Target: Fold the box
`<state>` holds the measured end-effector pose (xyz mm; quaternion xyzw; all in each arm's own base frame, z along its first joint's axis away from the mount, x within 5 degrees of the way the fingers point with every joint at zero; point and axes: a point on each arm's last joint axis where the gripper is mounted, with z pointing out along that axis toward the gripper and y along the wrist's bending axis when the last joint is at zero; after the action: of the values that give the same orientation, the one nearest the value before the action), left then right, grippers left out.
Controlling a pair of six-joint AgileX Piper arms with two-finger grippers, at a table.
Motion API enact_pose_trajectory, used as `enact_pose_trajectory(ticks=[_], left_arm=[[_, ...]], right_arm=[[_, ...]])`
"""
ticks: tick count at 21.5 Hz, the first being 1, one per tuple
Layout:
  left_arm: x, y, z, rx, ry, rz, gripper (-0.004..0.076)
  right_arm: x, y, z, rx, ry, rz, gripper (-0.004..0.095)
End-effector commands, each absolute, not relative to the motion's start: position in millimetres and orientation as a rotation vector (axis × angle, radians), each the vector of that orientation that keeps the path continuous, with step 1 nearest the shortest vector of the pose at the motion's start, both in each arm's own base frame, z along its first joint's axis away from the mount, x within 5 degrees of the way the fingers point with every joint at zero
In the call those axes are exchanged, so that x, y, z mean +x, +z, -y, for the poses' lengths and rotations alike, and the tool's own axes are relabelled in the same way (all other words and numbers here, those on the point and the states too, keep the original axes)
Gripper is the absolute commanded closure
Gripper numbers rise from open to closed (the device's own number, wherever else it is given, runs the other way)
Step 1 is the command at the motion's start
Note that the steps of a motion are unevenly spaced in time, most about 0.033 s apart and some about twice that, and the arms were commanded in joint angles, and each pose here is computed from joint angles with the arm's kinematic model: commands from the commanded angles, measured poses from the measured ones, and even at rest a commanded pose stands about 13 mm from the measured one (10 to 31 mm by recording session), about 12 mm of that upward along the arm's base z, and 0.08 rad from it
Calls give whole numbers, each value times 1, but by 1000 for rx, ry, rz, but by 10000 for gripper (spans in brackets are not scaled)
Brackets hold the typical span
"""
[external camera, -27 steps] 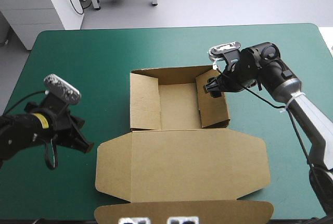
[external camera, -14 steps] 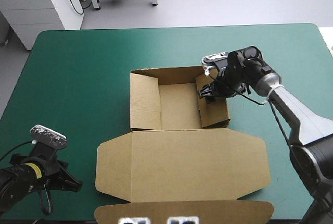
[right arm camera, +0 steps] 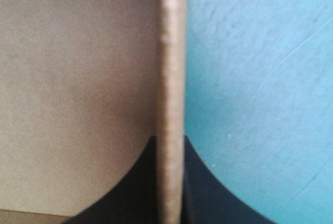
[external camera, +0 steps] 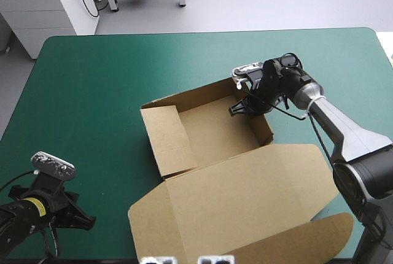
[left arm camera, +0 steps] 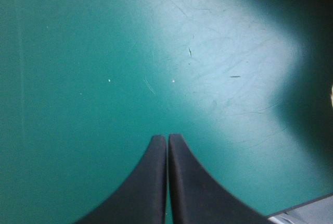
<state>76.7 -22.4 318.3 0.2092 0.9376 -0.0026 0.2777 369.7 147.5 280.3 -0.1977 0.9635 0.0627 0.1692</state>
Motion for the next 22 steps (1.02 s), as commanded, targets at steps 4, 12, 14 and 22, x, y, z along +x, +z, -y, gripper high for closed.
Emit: enact_pose_trajectory(ticks=[4, 12, 14, 22], left_arm=[[79, 327, 24, 535, -36, -2465, 732], [79, 327, 24, 535, -36, -2469, 732], [79, 327, 24, 533, -38, -2465, 732], [80, 327, 24, 532, -25, -2456, 732]], right_arm=[[383, 353, -120, -500, 30, -2489, 928], [403, 385, 21, -72, -182, -2441, 928], [400, 385, 61, 48, -230, -2442, 928], [382, 366, 166, 381, -317, -2467, 928]])
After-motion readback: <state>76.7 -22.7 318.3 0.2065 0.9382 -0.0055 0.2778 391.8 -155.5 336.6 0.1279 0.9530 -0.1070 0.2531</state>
